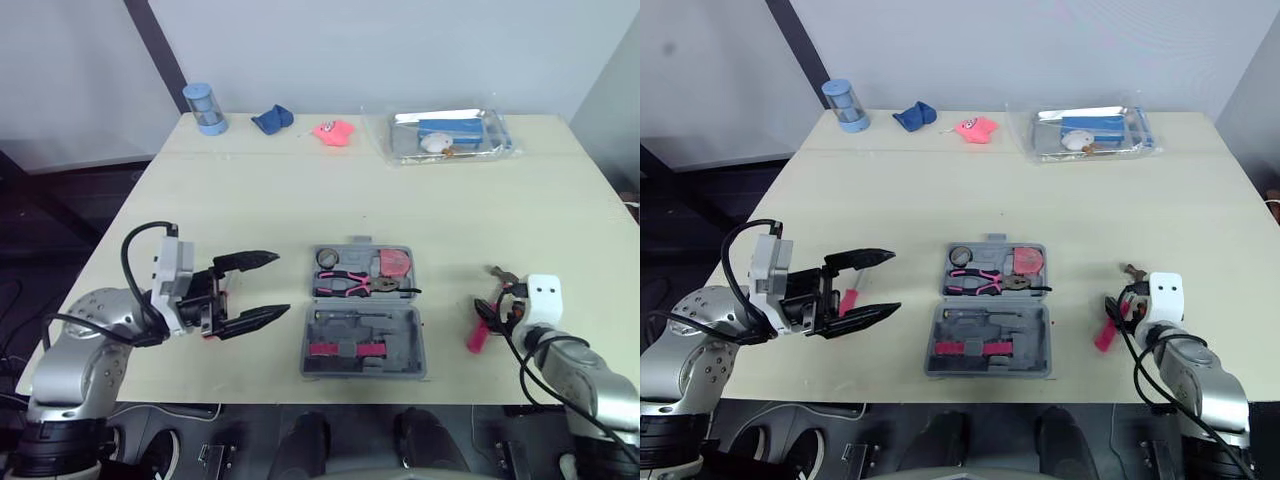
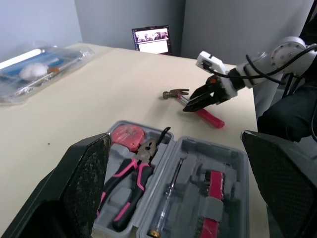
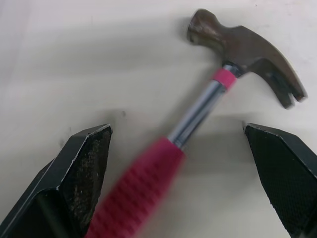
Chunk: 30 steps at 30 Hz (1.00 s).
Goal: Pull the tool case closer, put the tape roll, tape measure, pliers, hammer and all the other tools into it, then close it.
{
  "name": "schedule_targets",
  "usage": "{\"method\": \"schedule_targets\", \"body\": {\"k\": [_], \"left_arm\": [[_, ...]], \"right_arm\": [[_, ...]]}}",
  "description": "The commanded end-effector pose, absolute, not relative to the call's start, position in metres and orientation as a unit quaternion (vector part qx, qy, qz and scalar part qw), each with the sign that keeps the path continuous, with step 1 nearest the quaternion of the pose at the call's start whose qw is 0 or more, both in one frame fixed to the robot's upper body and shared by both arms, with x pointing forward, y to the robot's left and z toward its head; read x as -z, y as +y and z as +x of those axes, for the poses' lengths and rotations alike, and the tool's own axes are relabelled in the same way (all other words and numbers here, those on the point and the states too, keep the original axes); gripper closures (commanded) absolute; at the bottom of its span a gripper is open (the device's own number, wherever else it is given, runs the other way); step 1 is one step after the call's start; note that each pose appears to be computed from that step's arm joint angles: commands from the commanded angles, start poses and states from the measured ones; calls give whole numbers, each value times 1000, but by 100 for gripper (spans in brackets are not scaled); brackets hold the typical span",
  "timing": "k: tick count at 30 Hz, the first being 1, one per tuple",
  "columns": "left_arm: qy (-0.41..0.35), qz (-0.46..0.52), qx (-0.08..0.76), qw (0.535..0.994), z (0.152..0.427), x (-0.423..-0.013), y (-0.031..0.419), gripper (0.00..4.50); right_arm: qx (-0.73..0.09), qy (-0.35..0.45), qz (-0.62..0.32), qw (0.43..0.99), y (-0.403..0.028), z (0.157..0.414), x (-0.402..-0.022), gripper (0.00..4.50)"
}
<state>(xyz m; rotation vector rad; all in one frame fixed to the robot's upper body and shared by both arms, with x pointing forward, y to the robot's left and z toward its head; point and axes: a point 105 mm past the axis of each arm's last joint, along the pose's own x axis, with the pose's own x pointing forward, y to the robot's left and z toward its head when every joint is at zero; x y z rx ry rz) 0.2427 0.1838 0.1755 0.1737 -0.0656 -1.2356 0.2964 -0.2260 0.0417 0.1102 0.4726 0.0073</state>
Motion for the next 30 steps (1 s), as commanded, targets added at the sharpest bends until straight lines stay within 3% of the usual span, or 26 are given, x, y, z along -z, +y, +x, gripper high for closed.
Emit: {"method": "schedule_targets", "body": {"k": [1,4,8,10,11,12,18,23,30], "left_arm": [[-45,91,586,804,241,-184,179,6],[-46,91,587,803,242,-185,178,0],[-47,91,588,802,242,-184,177,0],[-47,90,589,802,242,-184,176,0],[-47,90,589,802,242,-184,176,0],[-47,89,589,802,242,-184,176,0],[-45,88,593,799,240,-184,175,0],[-41,88,599,795,235,-185,177,0],[-38,90,613,784,229,-185,175,0]], "right_arm": [[20,217,52,974,-231,303,-49,0],[35,221,52,973,-234,306,-46,85],[54,221,48,973,-239,306,-43,296],[57,220,48,973,-240,306,-43,366],[55,220,48,973,-240,305,-43,427],[52,221,47,973,-240,304,-43,446],[5,231,51,972,-225,292,-46,446],[-64,259,44,963,-203,265,-45,446],[-88,288,48,952,-188,237,-39,446]]}}
